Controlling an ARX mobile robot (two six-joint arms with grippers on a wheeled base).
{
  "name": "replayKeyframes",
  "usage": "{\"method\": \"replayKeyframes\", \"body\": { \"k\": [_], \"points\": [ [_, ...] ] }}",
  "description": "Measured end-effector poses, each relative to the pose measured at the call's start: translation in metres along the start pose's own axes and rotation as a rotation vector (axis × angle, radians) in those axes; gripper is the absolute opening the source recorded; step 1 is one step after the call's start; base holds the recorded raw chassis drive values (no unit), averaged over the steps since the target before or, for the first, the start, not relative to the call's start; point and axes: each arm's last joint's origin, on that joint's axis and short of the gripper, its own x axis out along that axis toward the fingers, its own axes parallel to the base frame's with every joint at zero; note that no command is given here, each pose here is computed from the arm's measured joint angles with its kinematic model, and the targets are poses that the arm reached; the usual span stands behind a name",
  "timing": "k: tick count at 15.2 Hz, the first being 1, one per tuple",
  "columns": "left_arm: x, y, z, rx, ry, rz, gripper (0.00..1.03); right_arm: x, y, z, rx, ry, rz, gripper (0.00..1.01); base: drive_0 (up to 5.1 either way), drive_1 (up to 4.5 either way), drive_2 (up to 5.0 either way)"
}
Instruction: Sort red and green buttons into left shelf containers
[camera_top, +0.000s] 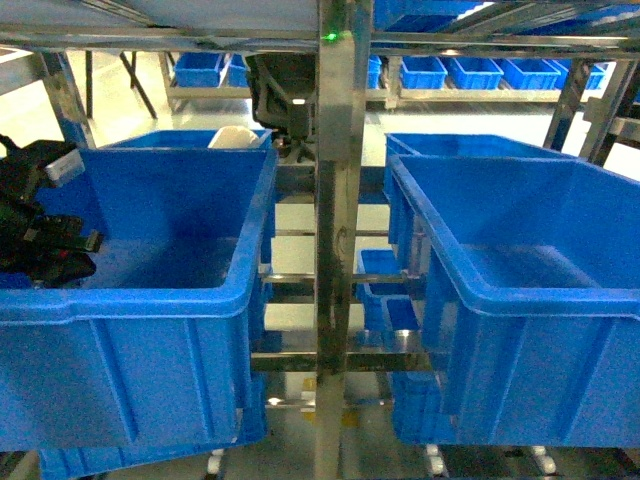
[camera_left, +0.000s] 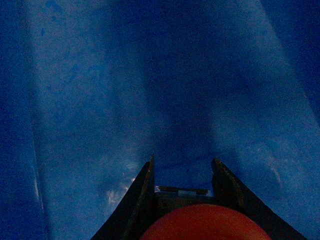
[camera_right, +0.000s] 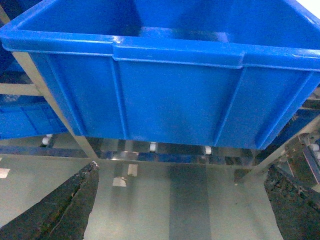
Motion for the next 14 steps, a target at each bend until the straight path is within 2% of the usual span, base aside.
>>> {"method": "replayKeyframes", "body": {
  "k": [5, 6, 10, 14],
  "points": [
    [-0.001, 0.004, -0.001, -0.009, 0.000, 0.009, 0.29, 0.000, 0.000, 0.000, 0.000, 0.000, 0.000, 0.98, 0.0, 0.00, 0.0],
    [-0.001, 0.004, -0.001, -0.010, 0.000, 0.011, 0.52, 0.000, 0.000, 0.000, 0.000, 0.000, 0.000, 0.98, 0.0, 0.00, 0.0],
    [-0.001, 0.004, 0.000, -0.009, -0.001, 0.010, 0.99, 0.000, 0.000, 0.000, 0.000, 0.000, 0.000, 0.98, 0.0, 0.00, 0.0],
    [-0.014, 0.001, 0.009, -0.008, -0.042, -0.034, 0.98, 0.000, 0.000, 0.000, 0.000, 0.000, 0.000, 0.98, 0.0, 0.00, 0.0]
  ]
}}
